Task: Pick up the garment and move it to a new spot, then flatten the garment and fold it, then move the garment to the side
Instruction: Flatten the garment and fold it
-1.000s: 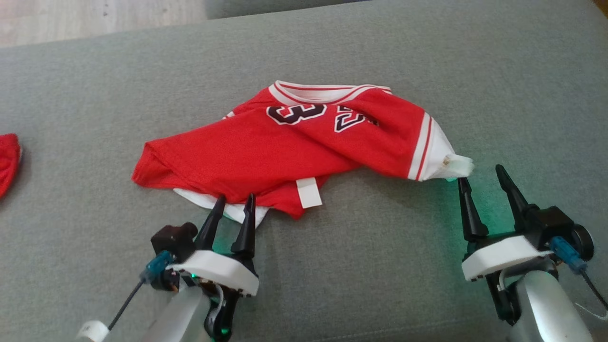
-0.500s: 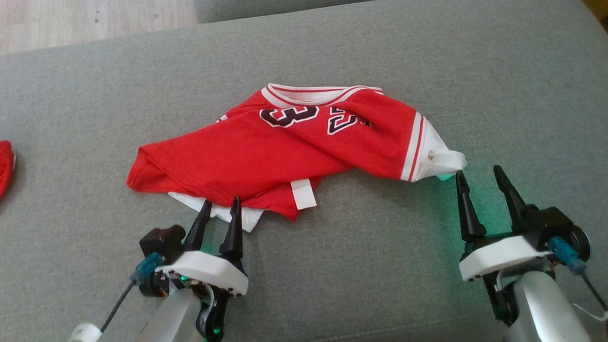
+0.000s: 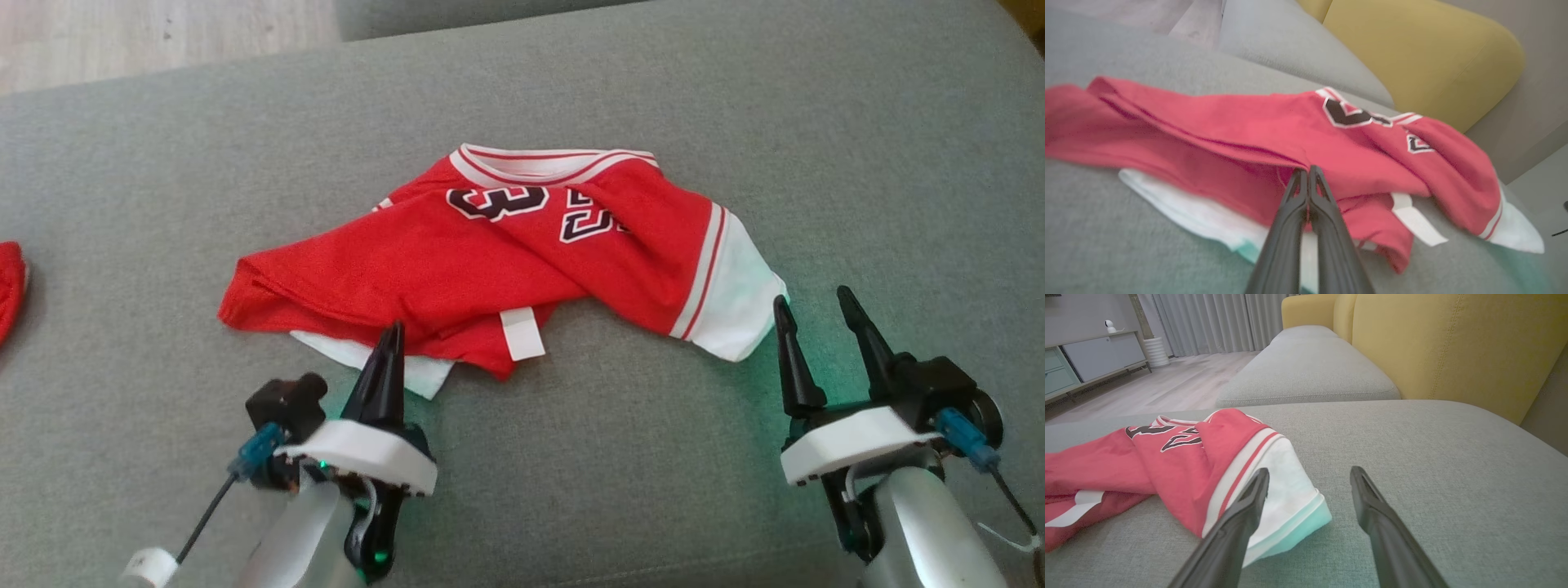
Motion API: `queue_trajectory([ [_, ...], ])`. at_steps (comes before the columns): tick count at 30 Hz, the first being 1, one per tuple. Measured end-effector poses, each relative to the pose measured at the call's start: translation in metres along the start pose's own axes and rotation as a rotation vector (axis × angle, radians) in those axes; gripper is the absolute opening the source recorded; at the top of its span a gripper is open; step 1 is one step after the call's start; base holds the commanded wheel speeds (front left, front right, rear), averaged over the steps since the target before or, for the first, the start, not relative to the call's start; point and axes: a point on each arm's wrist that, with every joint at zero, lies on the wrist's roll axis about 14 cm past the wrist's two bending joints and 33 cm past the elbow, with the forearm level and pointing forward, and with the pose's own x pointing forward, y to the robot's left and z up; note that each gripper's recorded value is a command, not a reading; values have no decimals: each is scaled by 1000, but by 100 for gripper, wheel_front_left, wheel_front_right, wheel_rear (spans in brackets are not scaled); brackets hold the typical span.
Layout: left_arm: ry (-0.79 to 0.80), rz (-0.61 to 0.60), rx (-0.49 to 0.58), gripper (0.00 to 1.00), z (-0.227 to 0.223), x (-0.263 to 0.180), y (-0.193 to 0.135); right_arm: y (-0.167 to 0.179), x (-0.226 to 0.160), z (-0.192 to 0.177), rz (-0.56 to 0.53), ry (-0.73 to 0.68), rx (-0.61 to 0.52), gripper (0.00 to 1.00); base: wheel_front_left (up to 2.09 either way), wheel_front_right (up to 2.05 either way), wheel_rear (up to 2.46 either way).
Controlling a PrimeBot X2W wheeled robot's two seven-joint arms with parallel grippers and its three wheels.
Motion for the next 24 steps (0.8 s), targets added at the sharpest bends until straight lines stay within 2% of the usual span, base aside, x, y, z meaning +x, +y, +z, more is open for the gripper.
queue_trajectory([
  [9,-251,-103,71,0,78,-17,-37,17,-1,4,40,-13,31,100,0,0,0],
  [14,-324,-102,95,0,89,-52,-45,39,-7,0,91,-4,59,100,0,0,0],
  [21,-478,-161,155,0,123,-96,-74,68,-1,14,172,-39,60,100,0,0,0],
  [24,-506,-147,174,0,129,-106,-72,79,1,16,198,-44,61,100,0,0,0],
])
